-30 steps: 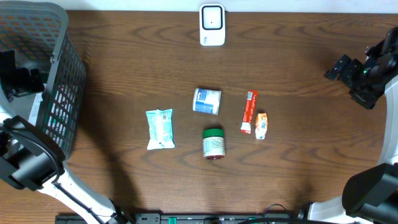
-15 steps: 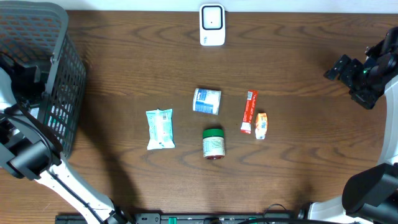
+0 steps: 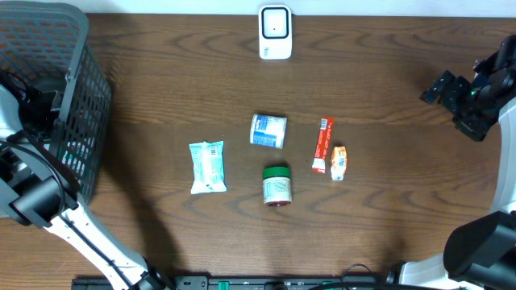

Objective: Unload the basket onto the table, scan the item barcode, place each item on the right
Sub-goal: 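Grasp the green 3M Comfort Grip gloves pack in the basket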

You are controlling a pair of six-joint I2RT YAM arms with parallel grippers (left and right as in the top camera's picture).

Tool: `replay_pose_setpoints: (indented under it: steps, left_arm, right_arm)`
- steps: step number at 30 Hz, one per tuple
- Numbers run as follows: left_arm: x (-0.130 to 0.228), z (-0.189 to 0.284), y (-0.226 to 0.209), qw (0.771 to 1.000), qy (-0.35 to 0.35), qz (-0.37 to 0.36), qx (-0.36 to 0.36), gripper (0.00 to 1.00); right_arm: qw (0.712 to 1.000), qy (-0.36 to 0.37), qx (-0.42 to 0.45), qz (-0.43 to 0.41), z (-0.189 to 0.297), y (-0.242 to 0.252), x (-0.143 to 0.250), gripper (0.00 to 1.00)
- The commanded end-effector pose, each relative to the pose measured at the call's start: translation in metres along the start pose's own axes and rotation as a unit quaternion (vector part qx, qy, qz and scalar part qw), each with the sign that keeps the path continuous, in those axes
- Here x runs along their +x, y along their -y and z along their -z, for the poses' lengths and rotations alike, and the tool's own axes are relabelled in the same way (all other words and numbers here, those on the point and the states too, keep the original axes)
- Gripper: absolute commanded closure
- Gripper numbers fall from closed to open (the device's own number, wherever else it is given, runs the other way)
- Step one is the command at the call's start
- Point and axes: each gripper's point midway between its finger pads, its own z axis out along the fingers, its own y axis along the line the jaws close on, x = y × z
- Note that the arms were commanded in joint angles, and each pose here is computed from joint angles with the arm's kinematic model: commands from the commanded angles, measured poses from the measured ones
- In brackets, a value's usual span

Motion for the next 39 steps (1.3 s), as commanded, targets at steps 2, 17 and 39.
replay_pose_setpoints:
  steps: [2, 17, 39]
  left_arm:
    - [0.015, -0.046, 0.008, 0.998, -0.047, -0.003, 0.036, 0.13]
    - [0.003, -0.033, 0.015, 0.998, -0.019, -0.001, 0.060, 0.93]
    - [-0.060, 0.299, -0.023, 0.900, 0.388, 0.079, -0.185, 0.93]
  right_arm:
    - [1.000, 0.017, -0.006, -0.002, 0.012, -0.003, -0.004, 0.01]
    - [1.000, 0.017, -0.006, -0.002, 0.012, -0.003, -0.004, 0.01]
    - [1.000, 0.017, -0.006, -0.002, 0.012, -0.003, -0.004, 0.01]
